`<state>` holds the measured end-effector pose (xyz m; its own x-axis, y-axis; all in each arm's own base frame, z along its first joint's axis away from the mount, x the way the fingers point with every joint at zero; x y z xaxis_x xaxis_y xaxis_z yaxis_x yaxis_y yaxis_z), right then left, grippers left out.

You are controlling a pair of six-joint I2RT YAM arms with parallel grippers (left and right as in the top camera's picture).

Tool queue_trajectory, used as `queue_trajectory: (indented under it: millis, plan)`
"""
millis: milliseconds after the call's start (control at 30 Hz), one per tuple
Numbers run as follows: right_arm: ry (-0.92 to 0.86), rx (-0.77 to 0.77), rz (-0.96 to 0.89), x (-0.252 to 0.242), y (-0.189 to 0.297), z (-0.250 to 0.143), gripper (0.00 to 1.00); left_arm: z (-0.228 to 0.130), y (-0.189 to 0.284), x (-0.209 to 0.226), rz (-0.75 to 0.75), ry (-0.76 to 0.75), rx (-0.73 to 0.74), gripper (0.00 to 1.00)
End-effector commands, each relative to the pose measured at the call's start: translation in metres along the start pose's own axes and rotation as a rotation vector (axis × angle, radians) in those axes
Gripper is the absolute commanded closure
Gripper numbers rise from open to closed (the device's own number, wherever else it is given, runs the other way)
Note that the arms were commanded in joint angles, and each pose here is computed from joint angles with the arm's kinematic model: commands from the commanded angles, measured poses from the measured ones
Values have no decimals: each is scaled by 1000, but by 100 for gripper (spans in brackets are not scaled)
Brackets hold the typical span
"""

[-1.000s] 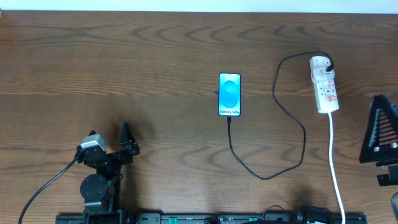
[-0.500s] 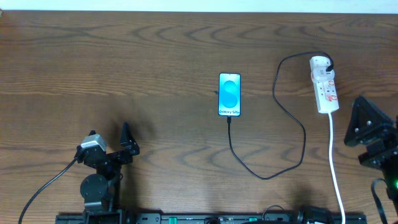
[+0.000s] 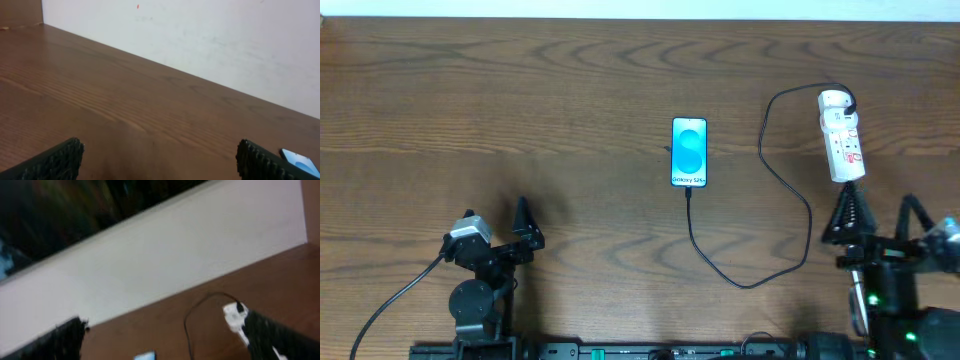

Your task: Plug charger to phone and switch on socket

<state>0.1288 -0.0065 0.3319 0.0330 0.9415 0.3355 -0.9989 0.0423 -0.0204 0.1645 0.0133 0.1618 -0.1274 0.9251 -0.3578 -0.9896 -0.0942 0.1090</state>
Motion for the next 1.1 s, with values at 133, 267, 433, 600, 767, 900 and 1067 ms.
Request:
queue_trajectory:
  millis: [133, 267, 433, 600, 767, 900, 1067]
  plan:
    - [-51, 39, -20, -28, -11, -77, 1, -13, -2, 5, 26, -13, 48, 2]
    - [-55, 12, -22, -39, -19, -103, 1, -13, -2, 5, 26, -13, 48, 2]
    - [-54, 17, -32, -48, -29, -128, 1, -13, -2, 5, 26, -13, 48, 2]
    - [-53, 32, -77, -59, -33, -147, 1, -13, -2, 5, 26, -13, 48, 2]
    - [26, 62, -96, -64, -34, -157, 1, -13, -2, 5, 26, -13, 48, 2]
    - [230, 90, -34, -59, -34, -160, 1, -13, -2, 5, 26, -13, 48, 2]
    - [367, 97, 2, -54, -34, -162, 1, -13, -2, 5, 26, -13, 48, 2]
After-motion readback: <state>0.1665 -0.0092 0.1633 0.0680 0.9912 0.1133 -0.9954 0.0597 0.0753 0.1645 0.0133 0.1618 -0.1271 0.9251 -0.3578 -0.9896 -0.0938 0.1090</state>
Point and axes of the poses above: each gripper's point midway between its finger pads, its own y axis back along the fingers, its own x axis along the line the jaws close on, z = x × y, the point moved 8 cm from there along y, back along the fingers, and after that the axes turned 4 degrees about y, right-handed, at the moved point
